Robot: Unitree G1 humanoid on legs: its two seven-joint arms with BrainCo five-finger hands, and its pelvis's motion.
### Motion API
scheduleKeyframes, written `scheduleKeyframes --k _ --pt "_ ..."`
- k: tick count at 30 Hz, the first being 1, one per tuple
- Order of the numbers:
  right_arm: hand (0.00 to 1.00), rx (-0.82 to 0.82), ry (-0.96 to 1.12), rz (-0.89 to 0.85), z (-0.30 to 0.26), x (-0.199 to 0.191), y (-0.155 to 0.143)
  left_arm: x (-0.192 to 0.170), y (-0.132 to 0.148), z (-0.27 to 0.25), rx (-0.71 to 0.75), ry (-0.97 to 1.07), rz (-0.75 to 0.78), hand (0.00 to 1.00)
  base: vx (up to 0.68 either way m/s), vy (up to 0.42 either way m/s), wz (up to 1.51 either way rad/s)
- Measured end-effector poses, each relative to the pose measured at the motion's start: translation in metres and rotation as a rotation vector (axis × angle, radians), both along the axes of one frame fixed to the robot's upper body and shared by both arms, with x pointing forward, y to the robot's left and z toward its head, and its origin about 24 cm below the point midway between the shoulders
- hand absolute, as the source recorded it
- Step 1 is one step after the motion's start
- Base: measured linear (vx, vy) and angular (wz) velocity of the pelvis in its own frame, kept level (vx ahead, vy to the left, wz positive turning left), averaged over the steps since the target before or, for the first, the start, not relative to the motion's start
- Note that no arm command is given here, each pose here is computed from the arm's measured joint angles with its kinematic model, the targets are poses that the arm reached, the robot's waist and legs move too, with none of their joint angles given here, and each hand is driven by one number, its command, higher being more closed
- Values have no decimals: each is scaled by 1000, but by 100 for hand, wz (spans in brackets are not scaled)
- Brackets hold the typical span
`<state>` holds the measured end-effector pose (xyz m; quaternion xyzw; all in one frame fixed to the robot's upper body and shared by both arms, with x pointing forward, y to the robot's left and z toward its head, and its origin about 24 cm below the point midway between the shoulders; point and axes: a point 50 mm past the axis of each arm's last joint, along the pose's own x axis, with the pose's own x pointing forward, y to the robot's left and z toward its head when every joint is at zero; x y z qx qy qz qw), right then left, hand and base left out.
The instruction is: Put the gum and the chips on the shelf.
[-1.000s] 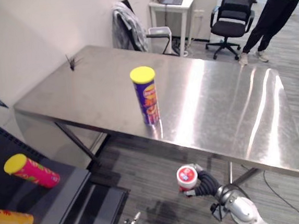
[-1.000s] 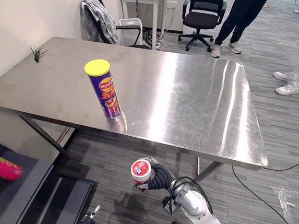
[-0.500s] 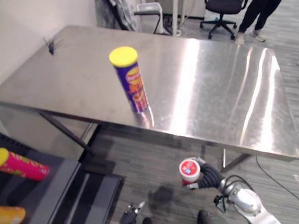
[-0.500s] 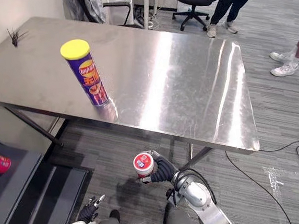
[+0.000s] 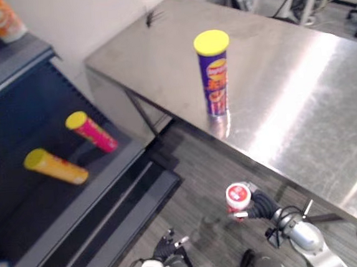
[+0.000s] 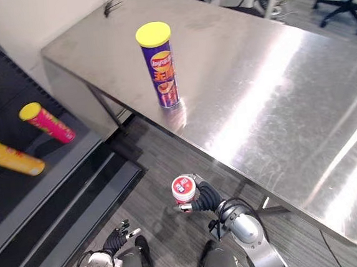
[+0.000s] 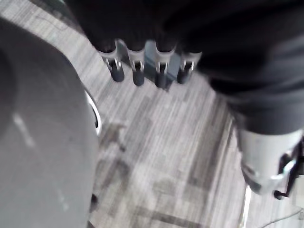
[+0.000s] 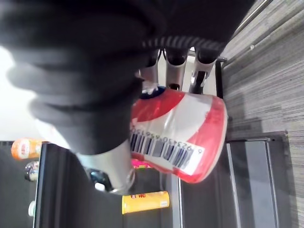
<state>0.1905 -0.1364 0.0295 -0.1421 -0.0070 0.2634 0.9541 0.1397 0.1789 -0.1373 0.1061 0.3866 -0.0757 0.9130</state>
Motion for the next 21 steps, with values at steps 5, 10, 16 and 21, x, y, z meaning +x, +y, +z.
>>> scheduleKeyframes --k 5,10,16,21 --pt "100 -30 63 -104 -11 -12 -25 -8 -13 -4 -27 25 -21 0 -20 100 128" --pt "100 1 29 -85 -6 0 -13 -16 -13 -7 -37 43 -6 0 -64 119 56" --pt "100 29 46 -113 -11 1 -9 -19 -13 -10 -31 67 -4 0 -96 95 -11" --pt "100 21 95 -91 -21 1 -1 -14 -6 -9 -7 65 10 0 -169 93 -50"
